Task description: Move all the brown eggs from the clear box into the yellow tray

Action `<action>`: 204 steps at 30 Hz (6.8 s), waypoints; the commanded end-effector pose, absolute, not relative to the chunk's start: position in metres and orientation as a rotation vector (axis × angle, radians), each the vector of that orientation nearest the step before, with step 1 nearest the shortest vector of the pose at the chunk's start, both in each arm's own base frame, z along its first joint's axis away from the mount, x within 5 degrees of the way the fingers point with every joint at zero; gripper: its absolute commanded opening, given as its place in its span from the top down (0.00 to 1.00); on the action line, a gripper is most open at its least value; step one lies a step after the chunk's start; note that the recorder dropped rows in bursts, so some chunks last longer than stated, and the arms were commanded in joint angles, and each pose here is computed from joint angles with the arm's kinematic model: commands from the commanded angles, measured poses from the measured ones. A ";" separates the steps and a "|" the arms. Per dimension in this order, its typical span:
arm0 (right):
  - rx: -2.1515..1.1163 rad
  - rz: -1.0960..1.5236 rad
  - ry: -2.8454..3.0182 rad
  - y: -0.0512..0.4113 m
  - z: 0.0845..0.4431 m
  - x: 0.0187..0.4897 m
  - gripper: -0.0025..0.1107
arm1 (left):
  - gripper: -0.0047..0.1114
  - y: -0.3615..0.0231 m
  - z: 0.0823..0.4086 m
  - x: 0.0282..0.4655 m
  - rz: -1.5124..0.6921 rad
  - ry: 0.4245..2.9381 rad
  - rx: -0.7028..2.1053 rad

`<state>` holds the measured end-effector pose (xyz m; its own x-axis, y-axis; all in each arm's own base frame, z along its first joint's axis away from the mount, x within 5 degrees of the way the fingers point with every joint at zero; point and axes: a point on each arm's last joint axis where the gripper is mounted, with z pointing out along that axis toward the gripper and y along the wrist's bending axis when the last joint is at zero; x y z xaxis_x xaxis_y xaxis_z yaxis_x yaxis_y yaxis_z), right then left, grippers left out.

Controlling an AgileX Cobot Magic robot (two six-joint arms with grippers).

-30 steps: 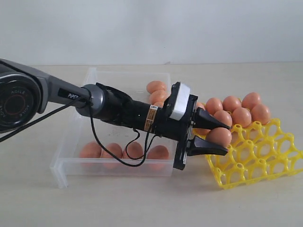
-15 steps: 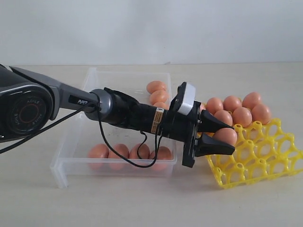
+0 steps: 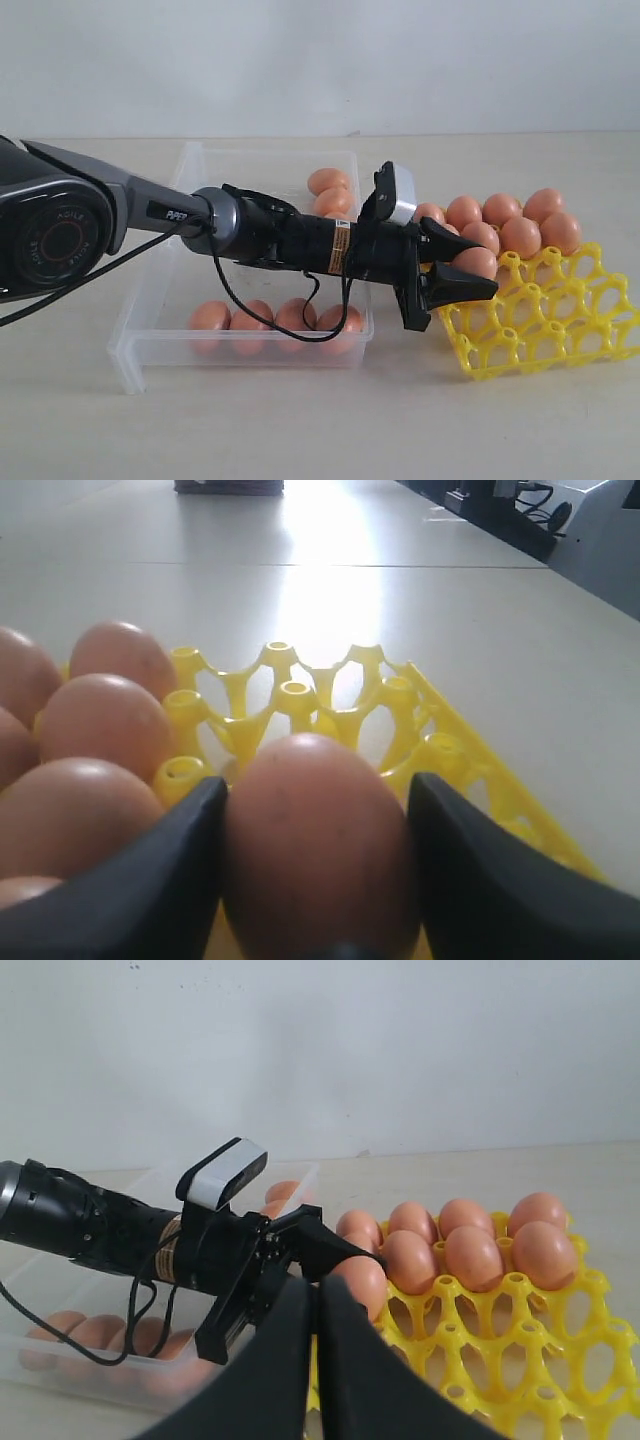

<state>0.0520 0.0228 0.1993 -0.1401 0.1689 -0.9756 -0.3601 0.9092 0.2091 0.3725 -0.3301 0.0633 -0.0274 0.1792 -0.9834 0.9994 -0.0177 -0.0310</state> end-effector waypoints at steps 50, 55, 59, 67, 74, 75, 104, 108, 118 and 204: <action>-0.152 0.459 1.640 0.023 0.200 0.052 0.98 | 0.58 -0.058 0.304 0.309 -0.123 1.401 0.546; -0.152 0.459 1.640 0.023 0.200 0.052 0.98 | 0.82 -0.026 0.318 0.269 -0.088 1.319 0.334; -0.152 0.459 1.640 0.023 0.200 0.052 0.98 | 0.93 0.003 0.314 0.246 0.053 1.322 0.135; -0.152 0.459 1.640 0.023 0.200 0.052 0.98 | 0.93 0.039 0.267 0.174 0.373 1.151 -0.186; -0.152 0.459 1.640 0.023 0.200 0.052 0.98 | 0.93 0.034 0.217 0.139 0.289 1.315 -0.215; -0.152 0.459 1.640 0.023 0.200 0.052 0.98 | 0.93 0.026 0.216 0.140 0.255 1.322 -0.132; -0.152 0.459 1.640 0.023 0.200 0.052 0.98 | 0.93 -0.044 0.187 0.131 -0.158 1.481 0.741; -0.152 0.459 1.640 0.023 0.200 0.052 0.98 | 0.93 -0.025 0.205 0.124 -0.155 1.528 0.335; -0.152 0.459 1.640 0.023 0.200 0.052 0.98 | 0.93 0.005 0.205 0.071 -0.002 1.625 -0.111; -0.331 0.265 2.940 0.261 0.192 0.431 0.51 | 0.93 0.008 0.202 0.056 0.036 1.596 -0.141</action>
